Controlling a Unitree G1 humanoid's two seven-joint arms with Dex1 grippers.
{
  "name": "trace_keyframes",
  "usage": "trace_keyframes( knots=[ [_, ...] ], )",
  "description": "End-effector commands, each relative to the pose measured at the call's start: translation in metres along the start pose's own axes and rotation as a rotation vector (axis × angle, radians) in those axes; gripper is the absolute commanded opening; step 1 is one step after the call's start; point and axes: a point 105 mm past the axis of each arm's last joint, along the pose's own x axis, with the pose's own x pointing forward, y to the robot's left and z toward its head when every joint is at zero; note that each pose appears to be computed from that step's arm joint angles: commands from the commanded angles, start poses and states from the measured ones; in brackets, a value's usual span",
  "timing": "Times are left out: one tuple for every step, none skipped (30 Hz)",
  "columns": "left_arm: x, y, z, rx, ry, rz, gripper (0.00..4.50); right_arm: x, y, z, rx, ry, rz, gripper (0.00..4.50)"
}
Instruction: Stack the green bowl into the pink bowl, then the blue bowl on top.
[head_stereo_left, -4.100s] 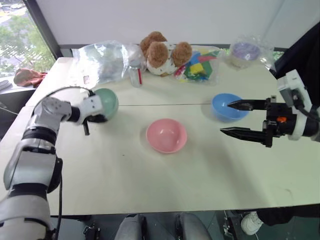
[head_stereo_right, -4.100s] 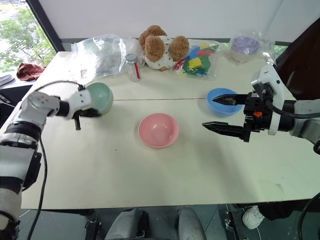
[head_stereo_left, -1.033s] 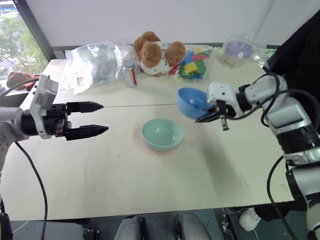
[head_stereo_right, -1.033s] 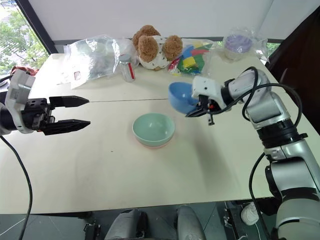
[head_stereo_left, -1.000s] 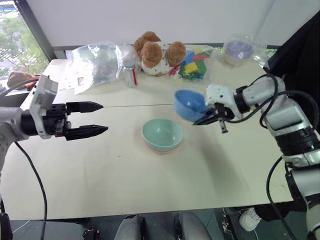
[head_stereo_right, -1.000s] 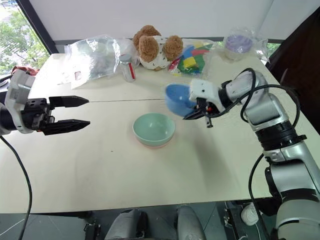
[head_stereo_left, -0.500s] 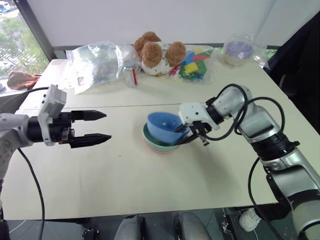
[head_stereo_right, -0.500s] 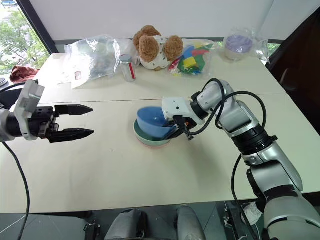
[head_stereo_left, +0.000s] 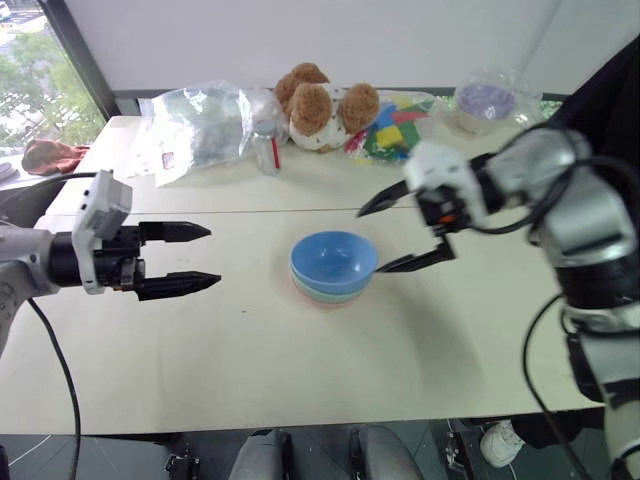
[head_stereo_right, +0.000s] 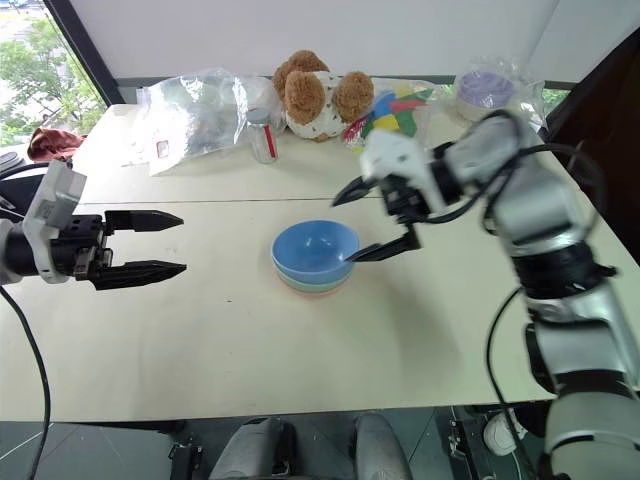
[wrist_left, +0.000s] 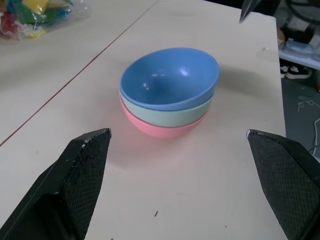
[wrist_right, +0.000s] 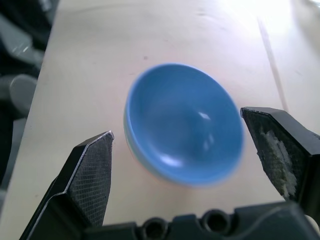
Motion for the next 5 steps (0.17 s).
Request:
trace_keyframes(
  knots=[
    [-0.005, 0.002, 0.004, 0.037, 0.022, 0.018, 4.50, -0.024, 0.011, 0.002, 0.072, -0.021, -0.091, 4.45],
    [-0.006, 0.002, 0.003, 0.037, 0.026, 0.020, 4.50, -0.029, 0.015, -0.002, 0.101, -0.010, -0.114, 4.45],
    [-0.007, 0.002, 0.002, 0.035, 0.028, 0.019, 4.50, -0.032, 0.018, -0.005, 0.123, -0.001, -0.131, 4.45],
    [-0.007, 0.001, 0.001, 0.029, 0.030, 0.014, 4.50, -0.035, 0.021, -0.009, 0.148, 0.005, -0.149, 4.45],
    [-0.006, 0.000, 0.000, 0.019, 0.028, 0.007, 4.50, -0.038, 0.023, -0.011, 0.169, 0.010, -0.165, 4.45]
  ],
)
